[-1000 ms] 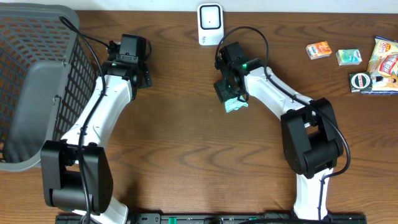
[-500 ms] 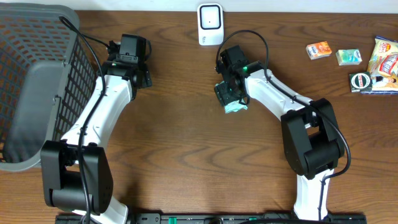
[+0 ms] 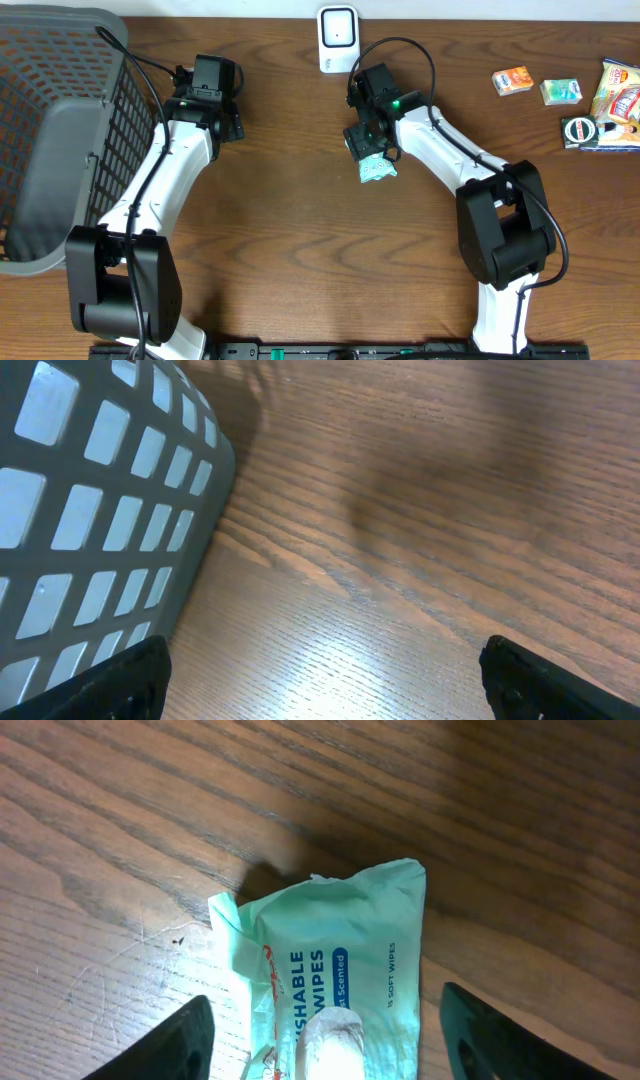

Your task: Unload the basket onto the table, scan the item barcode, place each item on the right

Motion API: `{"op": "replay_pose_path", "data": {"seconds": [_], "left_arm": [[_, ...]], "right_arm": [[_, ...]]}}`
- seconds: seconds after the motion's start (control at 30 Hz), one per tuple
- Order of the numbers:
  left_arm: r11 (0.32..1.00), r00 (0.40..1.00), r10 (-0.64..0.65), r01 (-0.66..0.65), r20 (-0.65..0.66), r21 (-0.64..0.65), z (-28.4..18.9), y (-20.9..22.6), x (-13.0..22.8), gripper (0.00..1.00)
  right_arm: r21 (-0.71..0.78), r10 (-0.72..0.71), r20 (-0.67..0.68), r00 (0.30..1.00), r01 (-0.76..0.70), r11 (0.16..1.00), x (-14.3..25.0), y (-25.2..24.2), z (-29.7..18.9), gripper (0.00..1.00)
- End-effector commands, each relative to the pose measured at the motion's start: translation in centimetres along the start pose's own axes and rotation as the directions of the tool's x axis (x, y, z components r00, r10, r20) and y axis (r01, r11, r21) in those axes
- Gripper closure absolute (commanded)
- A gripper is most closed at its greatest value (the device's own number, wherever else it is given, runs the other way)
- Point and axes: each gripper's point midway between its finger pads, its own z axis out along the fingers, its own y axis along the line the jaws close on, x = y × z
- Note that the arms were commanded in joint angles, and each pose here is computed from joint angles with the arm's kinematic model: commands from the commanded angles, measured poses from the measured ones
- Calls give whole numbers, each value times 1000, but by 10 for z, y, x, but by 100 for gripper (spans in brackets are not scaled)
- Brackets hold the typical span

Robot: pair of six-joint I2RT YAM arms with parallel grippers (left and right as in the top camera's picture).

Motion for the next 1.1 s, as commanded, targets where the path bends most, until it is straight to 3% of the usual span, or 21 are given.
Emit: {"op": "replay_pose_path", "data": {"seconds": [0.0,0.27,0.37,0.53,0.67,0.87,1.07], "left_arm": [[1000,1000,-1,1,16,-10,-4,3,-6,2],[1000,1000,-1,1,15,-10,-4,3,-5,2],[1000,1000,-1,1,16,-10,-4,3,-6,2],[1000,1000,-1,1,16,-10,-4,3,-6,2],[1000,1000,-1,1,16,-10,-4,3,-6,2],[1000,1000,-1,1,15,-10,-4,3,-5,2],[1000,1000,-1,1,16,-10,-4,3,-6,2]], "right_arm": [[16,11,22,1000,-11,1000,-4,-3,-9,34],[2,8,-69,998,-8,1000,22,0,20,35],[-44,4,-85,996,-8,999,26,10,25,39],[-46,15,-74,997,-18,999,23,11,25,75],[-45,67,-53,996,-69,997,15,12,22,94],[-47,69,50,996,-66,997,-25,11,4,99],[32,63,255,965,-73,997,-92,-4,-34,99]]}}
